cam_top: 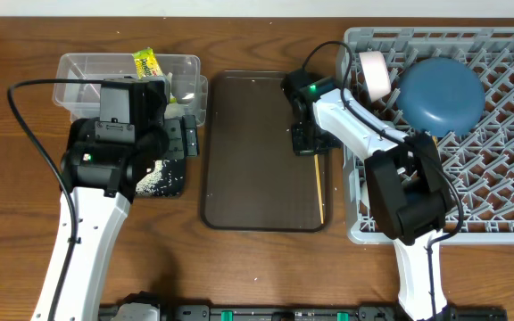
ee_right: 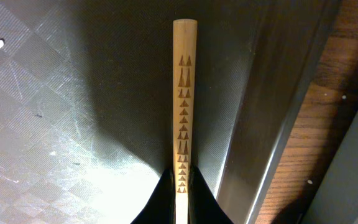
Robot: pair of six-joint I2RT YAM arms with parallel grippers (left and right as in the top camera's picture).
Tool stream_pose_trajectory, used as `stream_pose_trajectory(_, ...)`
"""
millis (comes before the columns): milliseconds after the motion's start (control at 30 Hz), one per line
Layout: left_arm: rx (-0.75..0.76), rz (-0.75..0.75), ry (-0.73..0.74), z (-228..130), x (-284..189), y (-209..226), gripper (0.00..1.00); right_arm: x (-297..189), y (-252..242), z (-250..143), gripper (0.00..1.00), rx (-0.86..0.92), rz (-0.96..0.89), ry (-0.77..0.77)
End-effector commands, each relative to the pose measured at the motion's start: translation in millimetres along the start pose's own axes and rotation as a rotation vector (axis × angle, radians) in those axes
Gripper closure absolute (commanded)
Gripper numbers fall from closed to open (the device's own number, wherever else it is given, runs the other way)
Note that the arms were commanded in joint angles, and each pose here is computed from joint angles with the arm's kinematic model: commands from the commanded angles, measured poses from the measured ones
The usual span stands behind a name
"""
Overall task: Sort waste into correct bins and load items into the dishwasher rack
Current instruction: 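Insert the second chopstick into the rack beside the first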
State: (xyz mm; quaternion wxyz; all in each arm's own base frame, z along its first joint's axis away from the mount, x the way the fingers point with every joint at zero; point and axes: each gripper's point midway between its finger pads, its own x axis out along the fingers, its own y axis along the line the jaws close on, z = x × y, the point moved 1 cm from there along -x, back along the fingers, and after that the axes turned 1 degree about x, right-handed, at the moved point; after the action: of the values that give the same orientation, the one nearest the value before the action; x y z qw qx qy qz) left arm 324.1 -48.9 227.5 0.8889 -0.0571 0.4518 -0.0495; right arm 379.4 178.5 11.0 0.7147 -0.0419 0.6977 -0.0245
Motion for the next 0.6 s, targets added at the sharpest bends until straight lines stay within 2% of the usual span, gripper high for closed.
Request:
stream_pose_trajectory(0,0.008,0.01,-0.017,5.9,-3.9,0.7,0.1,1.3,5.8,-6.4,0.99,-0.013,0.019,0.011)
stream_pose_trajectory(133,0.008,0.01,-0.016,5.8,-3.7,0.7,0.1,-4.7,6.8,-4.3,0.99,-0.015,0.03,0.005)
stream_pose_trajectory(233,0.008,0.01,-0.017,5.9,-3.9,0.7,0.1,-28.3,8.0,1.8,0.99,-0.036,0.065,-0.023)
stream_pose_trajectory(400,0.008,0.01,-0.017,5.9,-3.9,0.7,0.1,-108.5,1.3,20.2,0.99,-0.088,0.157,-0.164)
stream_pose_trajectory(567,0.008,0.01,-0.016,5.8,-3.7,0.7,0.1,-194.0,-39.4,29.8,0.99,-0.108,0.193,-0.356)
